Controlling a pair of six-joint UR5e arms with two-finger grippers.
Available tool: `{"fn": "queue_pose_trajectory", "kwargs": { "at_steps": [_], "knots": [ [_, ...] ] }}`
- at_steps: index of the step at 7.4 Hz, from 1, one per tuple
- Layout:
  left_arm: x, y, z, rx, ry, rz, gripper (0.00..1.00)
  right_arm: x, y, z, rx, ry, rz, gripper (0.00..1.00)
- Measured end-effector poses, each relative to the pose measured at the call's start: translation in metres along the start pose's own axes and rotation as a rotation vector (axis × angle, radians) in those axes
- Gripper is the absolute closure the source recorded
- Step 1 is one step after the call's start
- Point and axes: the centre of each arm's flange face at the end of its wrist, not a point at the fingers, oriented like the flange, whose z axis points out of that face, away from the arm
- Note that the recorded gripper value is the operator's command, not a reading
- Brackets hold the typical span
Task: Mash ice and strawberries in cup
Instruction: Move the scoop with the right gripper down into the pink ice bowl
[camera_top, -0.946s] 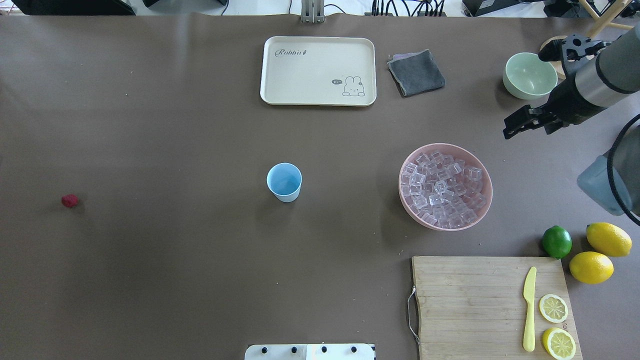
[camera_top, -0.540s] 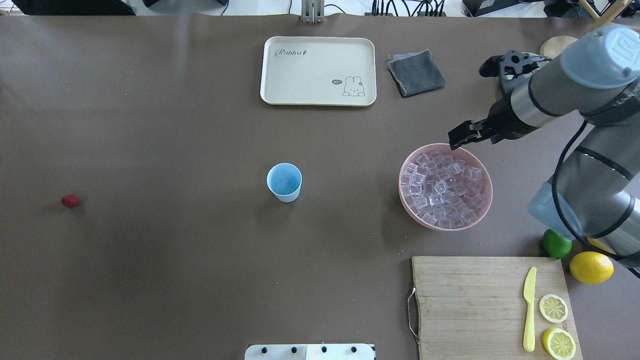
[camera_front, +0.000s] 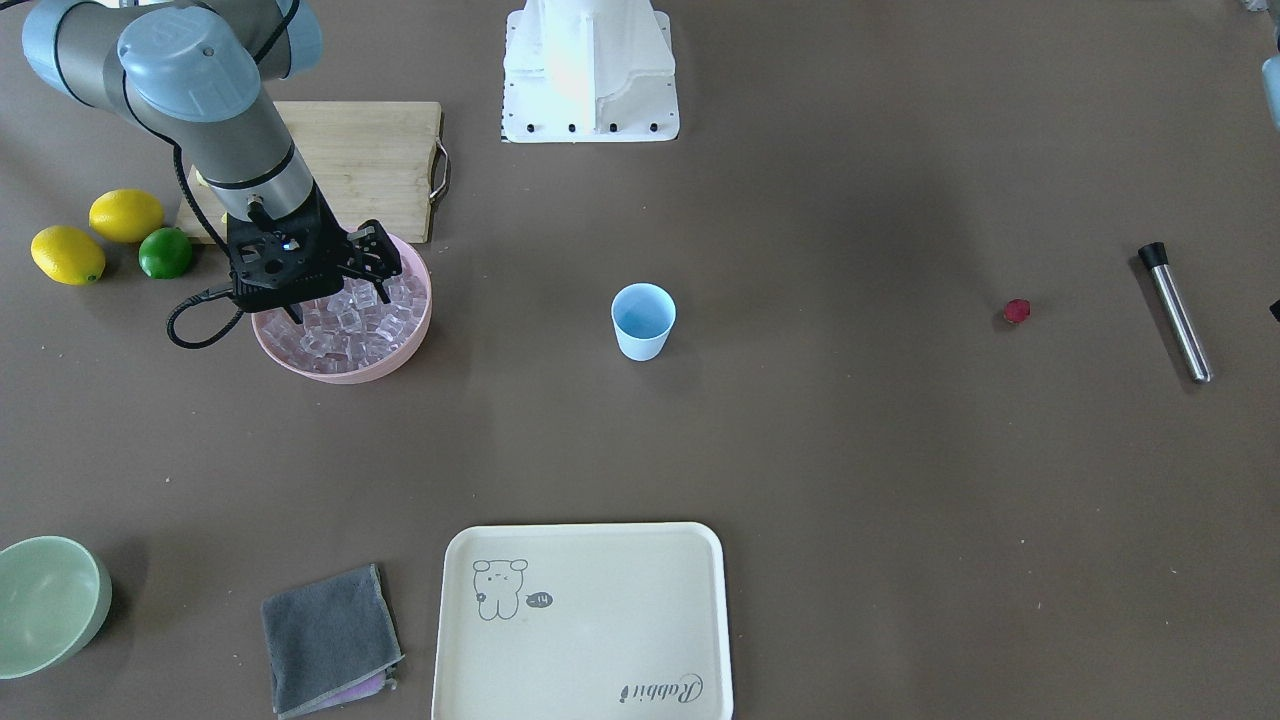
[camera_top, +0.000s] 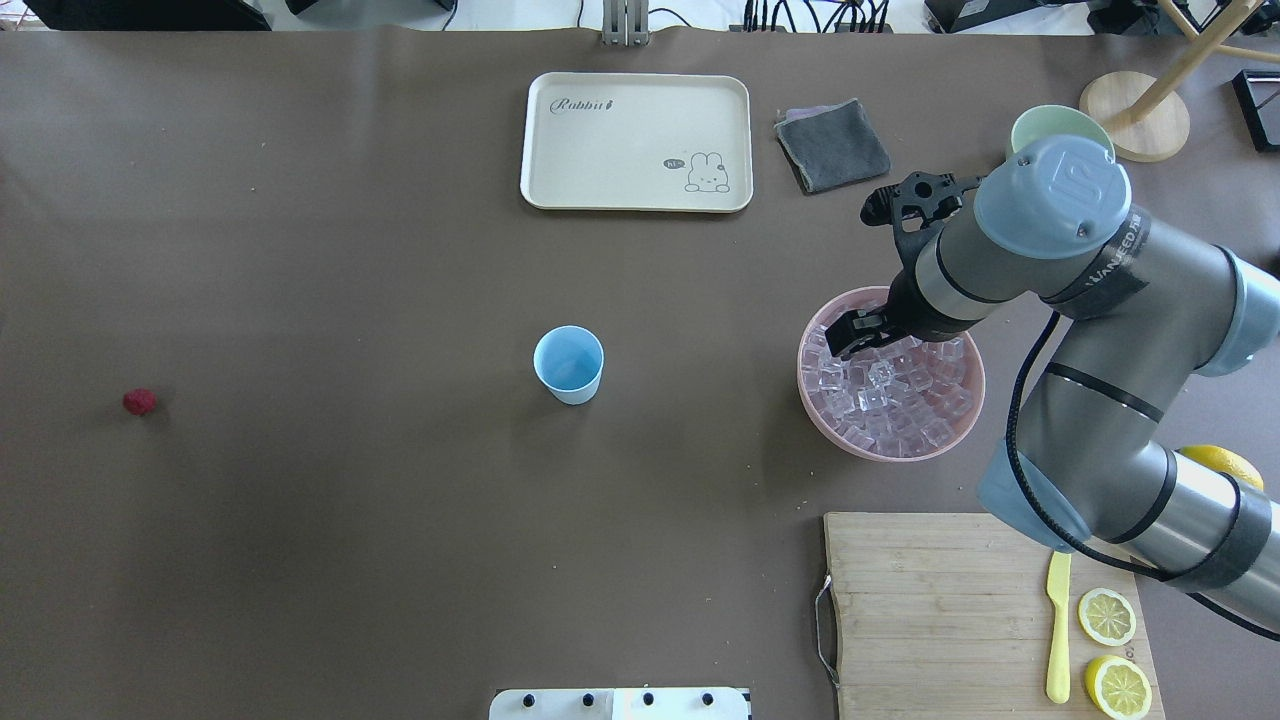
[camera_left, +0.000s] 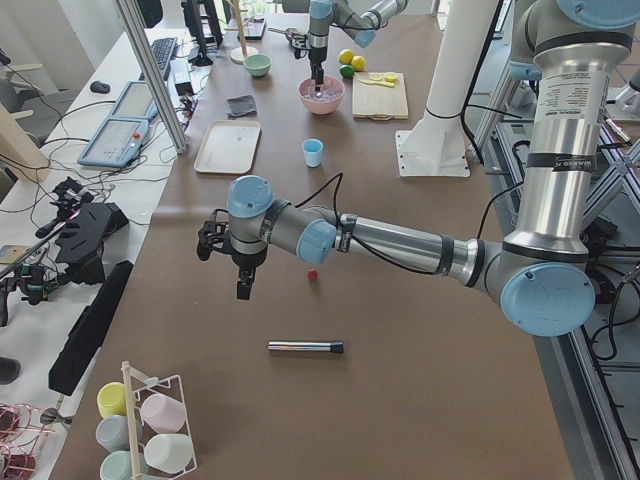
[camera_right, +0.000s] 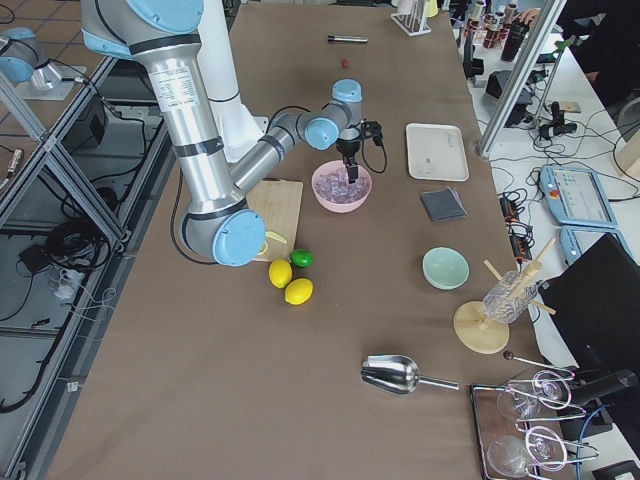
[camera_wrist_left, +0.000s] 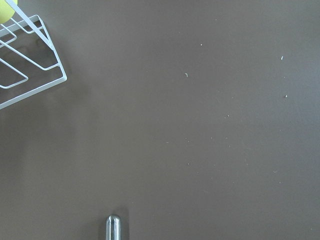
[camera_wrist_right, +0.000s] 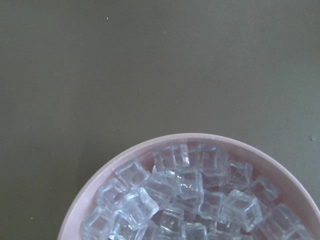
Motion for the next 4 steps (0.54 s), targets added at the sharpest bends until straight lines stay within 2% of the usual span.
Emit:
{"fn": "queue_pose_trajectory", "kwargs": {
  "at_steps": [1,4],
  "knots": [
    [-0.0002,0.0007,-0.0010,0.002,0.000,0.000,0.01,-0.0039,0.0050,0.0049,-0.013,0.000,0.012,0.54],
    [-0.0008,0.0010,-0.0032,0.006,0.000,-0.001,0.01,-0.0096,0.0144,0.0131,-0.049,0.018,0.036,0.50]
  ]
}}
